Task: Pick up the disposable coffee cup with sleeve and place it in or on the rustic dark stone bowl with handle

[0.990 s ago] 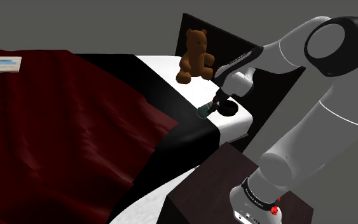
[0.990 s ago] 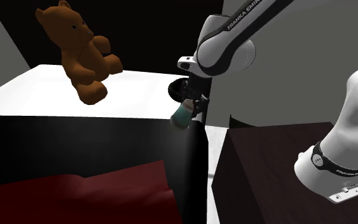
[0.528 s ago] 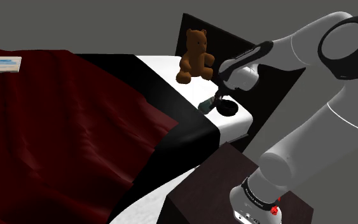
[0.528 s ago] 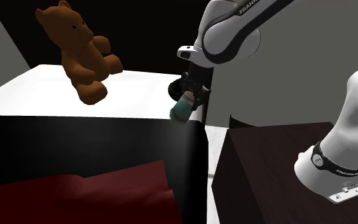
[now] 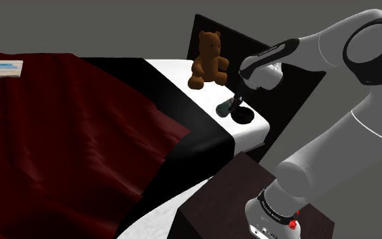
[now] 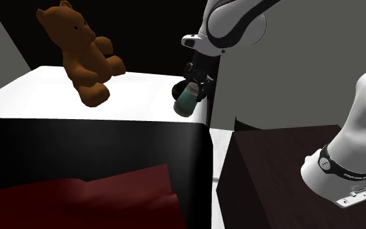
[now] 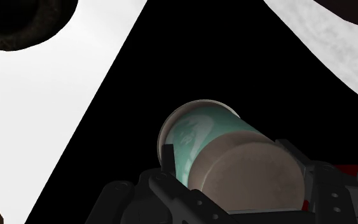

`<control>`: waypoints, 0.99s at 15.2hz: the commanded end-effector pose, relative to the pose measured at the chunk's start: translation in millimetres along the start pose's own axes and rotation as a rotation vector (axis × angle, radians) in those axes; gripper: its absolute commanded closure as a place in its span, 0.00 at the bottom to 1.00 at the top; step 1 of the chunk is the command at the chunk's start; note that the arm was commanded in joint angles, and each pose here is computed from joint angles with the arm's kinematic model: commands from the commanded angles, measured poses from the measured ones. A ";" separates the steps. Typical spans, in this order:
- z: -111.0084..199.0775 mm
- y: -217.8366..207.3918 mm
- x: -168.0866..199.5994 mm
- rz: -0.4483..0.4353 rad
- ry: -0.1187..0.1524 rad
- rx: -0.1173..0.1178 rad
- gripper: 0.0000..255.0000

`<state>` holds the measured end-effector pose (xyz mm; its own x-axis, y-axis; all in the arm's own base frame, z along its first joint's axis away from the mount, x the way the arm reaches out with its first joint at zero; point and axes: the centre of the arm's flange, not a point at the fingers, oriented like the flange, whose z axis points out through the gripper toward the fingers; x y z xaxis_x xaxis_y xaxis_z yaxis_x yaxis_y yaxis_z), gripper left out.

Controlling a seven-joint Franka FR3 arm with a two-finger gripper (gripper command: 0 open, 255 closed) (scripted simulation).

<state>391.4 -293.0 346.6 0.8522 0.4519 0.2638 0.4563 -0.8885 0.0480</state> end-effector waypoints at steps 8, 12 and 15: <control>-19.6 94.7 -66.2 -0.001 0.000 0.000 1.00; -27.2 137.6 -95.9 -0.001 0.000 0.000 1.00; -33.0 169.9 -118.2 -0.001 0.000 0.000 1.00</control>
<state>361.4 -486.6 354.5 0.8525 0.4514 0.2634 0.4556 -0.8888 0.0486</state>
